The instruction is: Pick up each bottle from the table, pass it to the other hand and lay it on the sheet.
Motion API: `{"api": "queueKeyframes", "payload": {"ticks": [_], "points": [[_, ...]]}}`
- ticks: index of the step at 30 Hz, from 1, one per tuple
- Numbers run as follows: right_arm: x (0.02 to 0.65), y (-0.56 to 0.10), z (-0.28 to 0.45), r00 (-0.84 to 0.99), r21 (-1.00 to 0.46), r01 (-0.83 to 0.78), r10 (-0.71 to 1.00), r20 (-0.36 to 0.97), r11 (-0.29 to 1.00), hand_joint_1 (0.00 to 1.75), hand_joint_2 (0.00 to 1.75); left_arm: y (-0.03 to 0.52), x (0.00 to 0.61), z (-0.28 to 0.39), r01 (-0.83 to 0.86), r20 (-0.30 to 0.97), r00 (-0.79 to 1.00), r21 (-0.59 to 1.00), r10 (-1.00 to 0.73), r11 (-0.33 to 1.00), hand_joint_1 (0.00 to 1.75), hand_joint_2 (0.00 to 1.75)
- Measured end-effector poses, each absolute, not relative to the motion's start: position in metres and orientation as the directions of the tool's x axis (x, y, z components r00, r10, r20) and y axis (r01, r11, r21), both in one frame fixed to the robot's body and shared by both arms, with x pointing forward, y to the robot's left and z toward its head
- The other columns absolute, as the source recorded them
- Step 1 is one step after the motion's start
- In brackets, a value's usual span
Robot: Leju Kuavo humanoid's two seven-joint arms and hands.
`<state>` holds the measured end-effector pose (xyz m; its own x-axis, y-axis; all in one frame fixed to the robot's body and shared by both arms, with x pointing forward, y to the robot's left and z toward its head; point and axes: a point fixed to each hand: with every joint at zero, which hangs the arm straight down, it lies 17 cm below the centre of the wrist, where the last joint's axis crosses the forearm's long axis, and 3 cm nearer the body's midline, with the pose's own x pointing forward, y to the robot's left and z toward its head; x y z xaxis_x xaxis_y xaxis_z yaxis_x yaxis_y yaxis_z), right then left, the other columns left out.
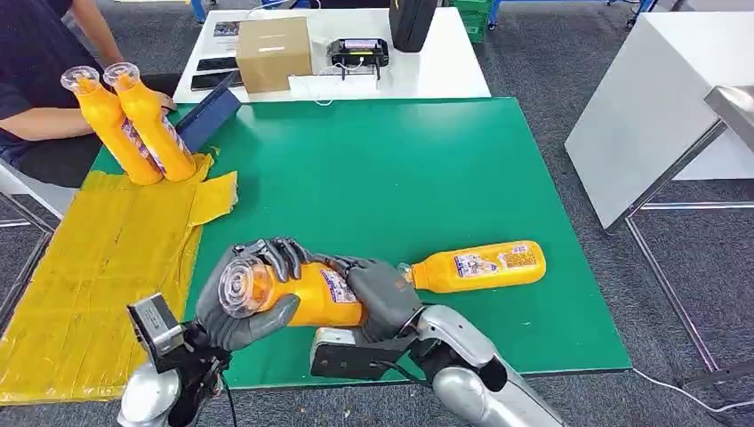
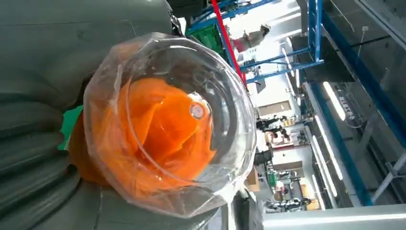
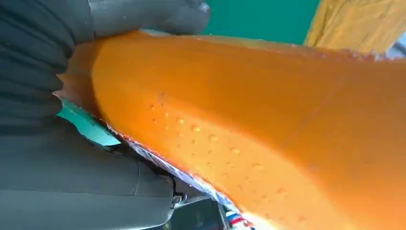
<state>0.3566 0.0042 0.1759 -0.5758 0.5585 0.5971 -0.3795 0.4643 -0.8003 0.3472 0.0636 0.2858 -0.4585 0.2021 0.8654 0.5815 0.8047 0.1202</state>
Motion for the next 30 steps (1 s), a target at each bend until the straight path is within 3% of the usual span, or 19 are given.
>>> {"api": "queueKeyframes", "payload": {"ticks": [1,2,6,20,22,24,28,30], "points": [[0.358,0.001,0.174,-0.576,-0.816,-0.355,0.581,0.575,0.456,0.0,1.75,0.065,0.349,0.285,0.563,0.865,-0.468,0.134,0.181,0.815,1.75,1.75],[0.359,-0.002,0.172,-0.576,-0.833,-0.326,0.605,0.55,0.448,0.0,0.0,0.066,0.352,0.284,0.536,0.86,-0.489,0.16,0.15,0.829,1.75,1.75],[0.371,-0.027,0.163,-0.52,-0.858,-0.25,0.686,0.51,0.448,0.0,0.0,0.083,0.367,0.288,0.357,0.81,-0.585,0.3,-0.038,0.885,1.75,1.75],[0.4,-0.106,0.145,-0.357,-0.857,-0.206,0.779,0.515,0.472,0.0,0.0,0.131,0.399,0.309,-0.006,0.652,-0.657,0.498,-0.379,0.867,1.75,1.75],[0.402,-0.122,0.145,-0.337,-0.863,-0.19,0.794,0.506,0.469,0.0,0.0,0.146,0.404,0.315,-0.218,0.485,-0.644,0.625,-0.592,0.749,1.75,1.75],[0.405,-0.145,0.145,-0.315,-0.87,-0.172,0.812,0.492,0.461,0.0,0.0,0.157,0.411,0.316,-0.406,0.26,-0.573,0.734,-0.778,0.544,1.75,1.75],[0.413,-0.193,0.145,-0.262,-0.886,-0.144,0.847,0.463,0.44,0.0,0.0,0.165,0.44,0.275,-0.472,-0.058,-0.454,0.862,-0.889,0.185,1.75,1.75],[0.42,-0.216,0.145,-0.23,-0.892,-0.135,0.862,0.452,0.432,0.0,0.0,0.172,0.457,0.25,-0.439,-0.13,-0.425,0.895,-0.896,0.079,1.75,1.75]]}}
